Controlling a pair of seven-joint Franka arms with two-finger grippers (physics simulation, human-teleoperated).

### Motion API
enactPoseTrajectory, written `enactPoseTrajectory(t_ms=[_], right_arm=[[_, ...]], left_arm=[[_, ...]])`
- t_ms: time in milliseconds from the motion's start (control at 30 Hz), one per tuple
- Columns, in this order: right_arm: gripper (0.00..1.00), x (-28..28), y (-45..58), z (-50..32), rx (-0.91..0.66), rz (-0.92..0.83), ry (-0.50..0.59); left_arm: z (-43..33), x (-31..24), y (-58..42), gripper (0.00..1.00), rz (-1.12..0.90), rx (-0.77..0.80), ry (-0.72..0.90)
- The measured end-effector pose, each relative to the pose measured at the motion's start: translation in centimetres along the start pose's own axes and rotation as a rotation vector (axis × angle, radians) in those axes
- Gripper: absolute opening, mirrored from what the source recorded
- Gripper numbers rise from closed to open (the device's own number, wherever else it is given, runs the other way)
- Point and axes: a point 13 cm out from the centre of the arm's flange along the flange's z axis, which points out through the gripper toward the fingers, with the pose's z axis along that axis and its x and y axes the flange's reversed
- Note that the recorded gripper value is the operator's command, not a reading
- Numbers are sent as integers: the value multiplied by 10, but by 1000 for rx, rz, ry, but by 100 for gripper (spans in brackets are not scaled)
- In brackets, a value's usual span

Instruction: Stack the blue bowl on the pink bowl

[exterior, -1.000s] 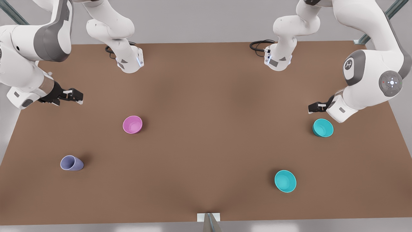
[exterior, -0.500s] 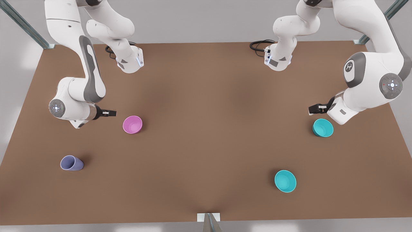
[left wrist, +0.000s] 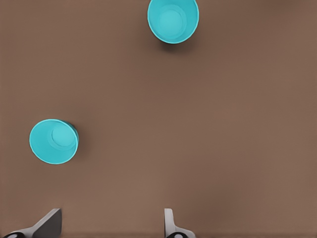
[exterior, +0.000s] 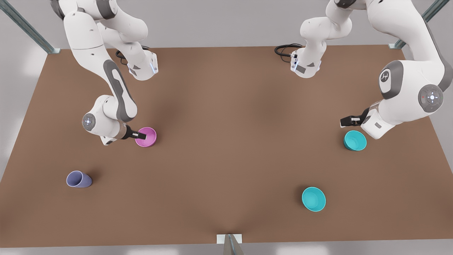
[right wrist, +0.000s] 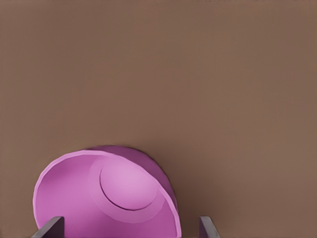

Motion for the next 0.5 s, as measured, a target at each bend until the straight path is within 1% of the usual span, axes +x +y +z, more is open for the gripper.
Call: enactPoseTrajectory(t_ms=[233, 267, 300, 367, 400, 433, 500], right_arm=[[100, -12, -7, 10, -5, -10, -35], [95, -12, -8, 12, -3, -13, -34], [80, -12, -9, 14, -3, -17, -35], [36, -13, -9, 15, -5, -29, -39], [25, -13, -9, 15, -8, -36, -40], [21, -14, -8, 15, -15, -43, -41], [21, -17, -7, 13, -25, -61, -46]], left_arm=[[4, 0, 0, 100, -2, 0, 8], [4, 0, 0, 100, -2, 0, 9], [4, 0, 0, 100, -2, 0, 9], [4, 0, 0, 100, -2, 0, 10], [5, -1, 0, 100, -3, 0, 11], [6, -1, 0, 100, -3, 0, 14], [7, -1, 0, 100, -3, 0, 16]])
